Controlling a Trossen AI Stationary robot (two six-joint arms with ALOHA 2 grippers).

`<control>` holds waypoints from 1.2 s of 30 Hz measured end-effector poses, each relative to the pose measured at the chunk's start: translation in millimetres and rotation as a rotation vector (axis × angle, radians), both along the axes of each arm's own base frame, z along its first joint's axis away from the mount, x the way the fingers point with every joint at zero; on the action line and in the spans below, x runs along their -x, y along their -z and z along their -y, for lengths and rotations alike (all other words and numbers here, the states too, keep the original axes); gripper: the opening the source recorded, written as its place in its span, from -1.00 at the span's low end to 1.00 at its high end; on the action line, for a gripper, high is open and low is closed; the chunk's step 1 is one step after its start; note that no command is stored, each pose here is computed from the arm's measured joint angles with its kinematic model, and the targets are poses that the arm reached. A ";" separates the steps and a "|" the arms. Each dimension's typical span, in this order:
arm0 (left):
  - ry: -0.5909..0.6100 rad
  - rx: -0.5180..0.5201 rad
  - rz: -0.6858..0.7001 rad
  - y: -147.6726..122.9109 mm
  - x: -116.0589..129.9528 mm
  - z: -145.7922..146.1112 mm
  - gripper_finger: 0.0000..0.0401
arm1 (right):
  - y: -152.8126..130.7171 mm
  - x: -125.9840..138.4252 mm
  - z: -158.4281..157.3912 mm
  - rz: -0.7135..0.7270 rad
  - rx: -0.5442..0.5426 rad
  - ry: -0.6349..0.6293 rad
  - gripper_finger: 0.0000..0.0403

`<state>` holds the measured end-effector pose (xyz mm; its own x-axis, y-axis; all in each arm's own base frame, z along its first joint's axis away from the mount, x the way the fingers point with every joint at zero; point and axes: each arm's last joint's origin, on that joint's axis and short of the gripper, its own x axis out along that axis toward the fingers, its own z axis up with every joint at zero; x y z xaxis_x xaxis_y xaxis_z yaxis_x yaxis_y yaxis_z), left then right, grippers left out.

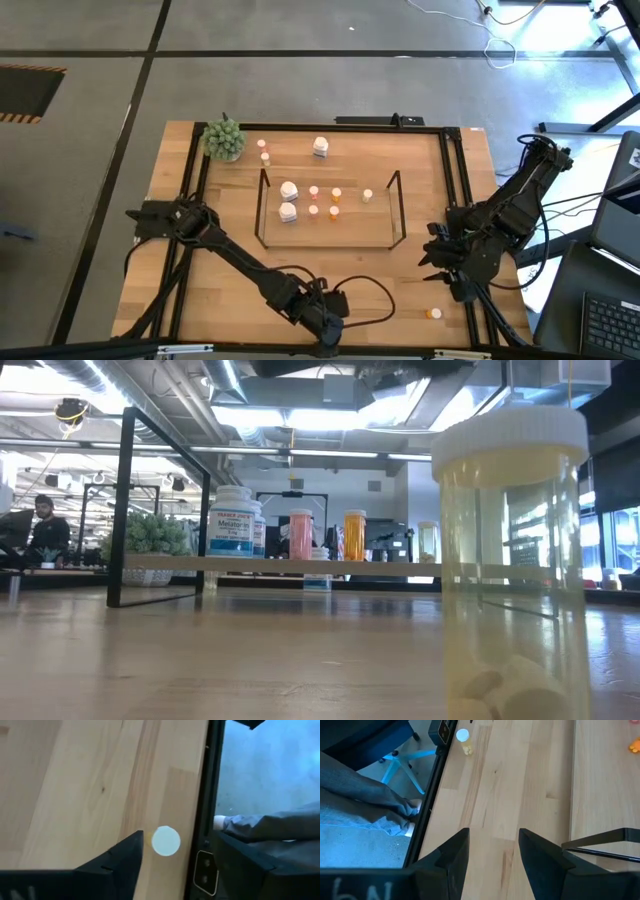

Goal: Pick and place medicine bottles onto shelf by color
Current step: Put the bottom yellow pill bottle on the shelf aligned with the other yellow pill bottle

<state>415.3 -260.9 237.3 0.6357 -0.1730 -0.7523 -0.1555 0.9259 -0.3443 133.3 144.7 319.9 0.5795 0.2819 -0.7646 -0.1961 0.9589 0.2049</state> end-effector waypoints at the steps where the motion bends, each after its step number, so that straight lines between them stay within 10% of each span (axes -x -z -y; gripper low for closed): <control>1: 0.000 -0.001 -0.001 0.1 0.1 -0.1 0.18 | 0.0 0.0 0.0 0.000 0.000 0.000 -0.14; 36: 0.116 -0.002 -0.117 38.8 -14.8 -7.9 0.44 | -0.5 -0.3 -0.4 0.005 -0.006 0.000 -0.14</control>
